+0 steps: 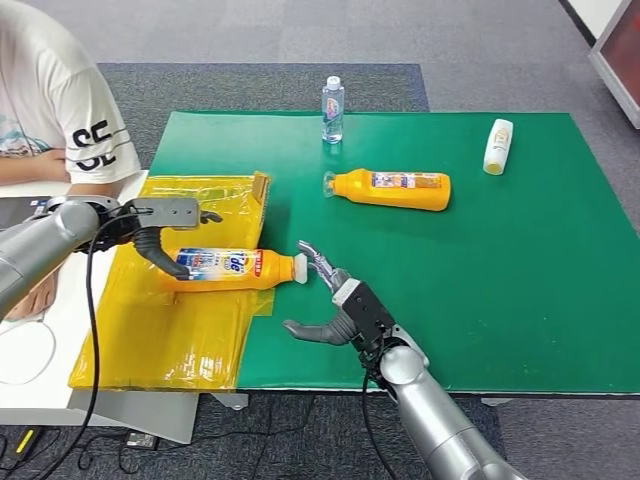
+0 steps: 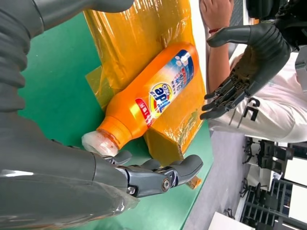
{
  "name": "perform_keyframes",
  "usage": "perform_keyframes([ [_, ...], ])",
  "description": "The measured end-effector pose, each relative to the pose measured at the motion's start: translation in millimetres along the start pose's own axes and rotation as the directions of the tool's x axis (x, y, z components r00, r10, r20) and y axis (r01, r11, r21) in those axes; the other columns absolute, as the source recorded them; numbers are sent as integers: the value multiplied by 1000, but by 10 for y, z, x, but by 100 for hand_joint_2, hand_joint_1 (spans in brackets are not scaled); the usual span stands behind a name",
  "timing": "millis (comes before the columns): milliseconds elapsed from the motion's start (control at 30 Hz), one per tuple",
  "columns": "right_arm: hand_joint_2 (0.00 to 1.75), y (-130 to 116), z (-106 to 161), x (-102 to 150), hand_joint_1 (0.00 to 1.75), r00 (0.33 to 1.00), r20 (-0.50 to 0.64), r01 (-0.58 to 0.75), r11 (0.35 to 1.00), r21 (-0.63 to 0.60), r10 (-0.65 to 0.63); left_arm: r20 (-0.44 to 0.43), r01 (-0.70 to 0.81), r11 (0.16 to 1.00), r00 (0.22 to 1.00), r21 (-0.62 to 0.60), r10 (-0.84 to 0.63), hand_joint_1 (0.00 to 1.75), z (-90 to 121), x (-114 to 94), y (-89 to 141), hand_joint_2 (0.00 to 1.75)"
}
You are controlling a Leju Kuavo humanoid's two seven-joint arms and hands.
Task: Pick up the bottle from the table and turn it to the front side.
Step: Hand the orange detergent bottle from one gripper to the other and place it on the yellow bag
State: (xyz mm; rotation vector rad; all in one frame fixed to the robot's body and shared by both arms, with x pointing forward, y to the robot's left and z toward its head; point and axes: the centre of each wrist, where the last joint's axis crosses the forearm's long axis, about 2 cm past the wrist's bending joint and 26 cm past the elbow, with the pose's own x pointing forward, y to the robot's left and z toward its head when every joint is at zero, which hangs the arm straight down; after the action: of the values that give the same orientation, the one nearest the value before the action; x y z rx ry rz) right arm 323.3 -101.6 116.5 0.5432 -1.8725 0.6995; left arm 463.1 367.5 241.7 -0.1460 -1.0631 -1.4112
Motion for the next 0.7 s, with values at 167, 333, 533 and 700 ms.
perform_keyframes([
  [167, 175, 1, 11, -3, 0, 1000, -1, 1, 1000, -17, -1, 58, 18, 997, 998, 80, -22, 0, -25, -62, -89, 175],
  [333, 175, -89, 135, 44, 0, 996, 49, 80, 992, -102, -75, 183, 11, 973, 982, 230, -55, 0, -218, -266, -628, 175],
  [533, 175, -434, 422, 223, 0, 992, 124, 52, 973, -225, -25, 319, -57, 947, 946, 317, -50, 0, -293, -412, -1548, 175],
  [700, 175, -616, 755, 436, 0, 981, 168, -33, 945, -327, 93, 417, -140, 889, 907, 435, -61, 0, -209, -266, -2145, 175],
])
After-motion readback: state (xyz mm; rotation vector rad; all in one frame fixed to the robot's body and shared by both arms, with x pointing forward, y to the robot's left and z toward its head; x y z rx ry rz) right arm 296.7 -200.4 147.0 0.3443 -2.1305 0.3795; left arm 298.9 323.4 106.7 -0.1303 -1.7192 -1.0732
